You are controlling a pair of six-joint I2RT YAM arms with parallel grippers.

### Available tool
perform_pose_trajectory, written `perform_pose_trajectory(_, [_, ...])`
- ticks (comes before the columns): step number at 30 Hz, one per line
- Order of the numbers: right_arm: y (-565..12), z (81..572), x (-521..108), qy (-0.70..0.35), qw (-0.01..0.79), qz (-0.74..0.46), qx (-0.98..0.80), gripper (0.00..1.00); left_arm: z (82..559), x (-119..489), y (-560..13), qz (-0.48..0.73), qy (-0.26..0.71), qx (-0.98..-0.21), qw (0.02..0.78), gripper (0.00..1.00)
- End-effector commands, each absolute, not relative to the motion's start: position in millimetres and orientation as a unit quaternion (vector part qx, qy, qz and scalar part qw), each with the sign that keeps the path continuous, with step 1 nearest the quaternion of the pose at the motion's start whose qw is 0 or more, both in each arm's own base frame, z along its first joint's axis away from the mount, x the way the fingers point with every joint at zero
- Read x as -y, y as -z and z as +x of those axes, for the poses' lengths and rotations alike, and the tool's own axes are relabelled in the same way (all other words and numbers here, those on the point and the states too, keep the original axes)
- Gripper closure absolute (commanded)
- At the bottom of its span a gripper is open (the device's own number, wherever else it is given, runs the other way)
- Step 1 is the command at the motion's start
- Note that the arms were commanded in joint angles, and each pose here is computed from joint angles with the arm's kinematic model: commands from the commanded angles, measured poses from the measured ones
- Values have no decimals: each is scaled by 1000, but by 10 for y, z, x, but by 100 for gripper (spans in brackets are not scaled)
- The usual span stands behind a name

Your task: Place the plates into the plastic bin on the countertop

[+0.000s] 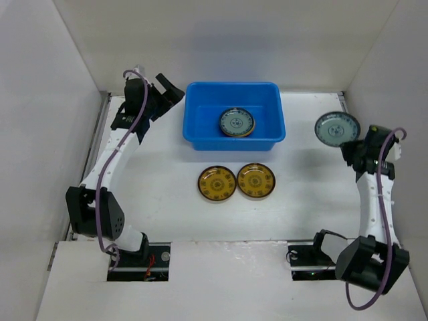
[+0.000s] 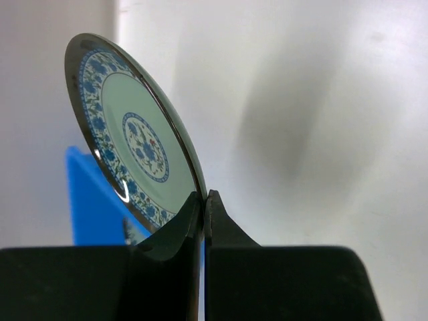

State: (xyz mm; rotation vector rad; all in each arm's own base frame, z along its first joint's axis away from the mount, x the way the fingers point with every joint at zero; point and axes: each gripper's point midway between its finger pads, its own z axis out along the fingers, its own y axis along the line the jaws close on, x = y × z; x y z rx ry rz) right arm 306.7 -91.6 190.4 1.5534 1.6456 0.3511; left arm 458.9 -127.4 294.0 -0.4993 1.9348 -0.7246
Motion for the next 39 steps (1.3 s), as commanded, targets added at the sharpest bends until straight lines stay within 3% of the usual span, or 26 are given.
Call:
perform_pose_trajectory(1, [-2779, 3568, 794, -180, 503, 532, -656, 100, 4417, 1165, -3024, -208, 283, -784, 512, 0])
perform_pose_trajectory(7, [-3253, 4399, -195, -230, 515, 341, -752, 100, 4028, 1088, -2685, -213, 261, -803, 491, 0])
perform_pose_trajectory(14, [-2767, 5012, -1244, -274, 442, 215, -826, 100, 3540, 1021, -2230, -220, 243, -831, 450, 0])
perform_pose_trajectory(30, [-1529, 5461, -1833, -245, 333, 169, -895, 96, 2744, 1211, -1067, -209, 213, -892, 339, 0])
perform_pose_trajectory(33, [-1406, 5428, -1888, -236, 321, 161, -903, 91, 2715, 1239, -963, -209, 212, -896, 330, 0])
perform_pose_trajectory(36, [-1304, 5379, -1946, -227, 310, 152, -911, 78, 2695, 1271, -882, -209, 213, -898, 322, 0])
perform_pose_trajectory(39, [-1229, 5333, -1958, -215, 303, 144, -917, 56, 2680, 1323, -824, -203, 216, -901, 316, 0])
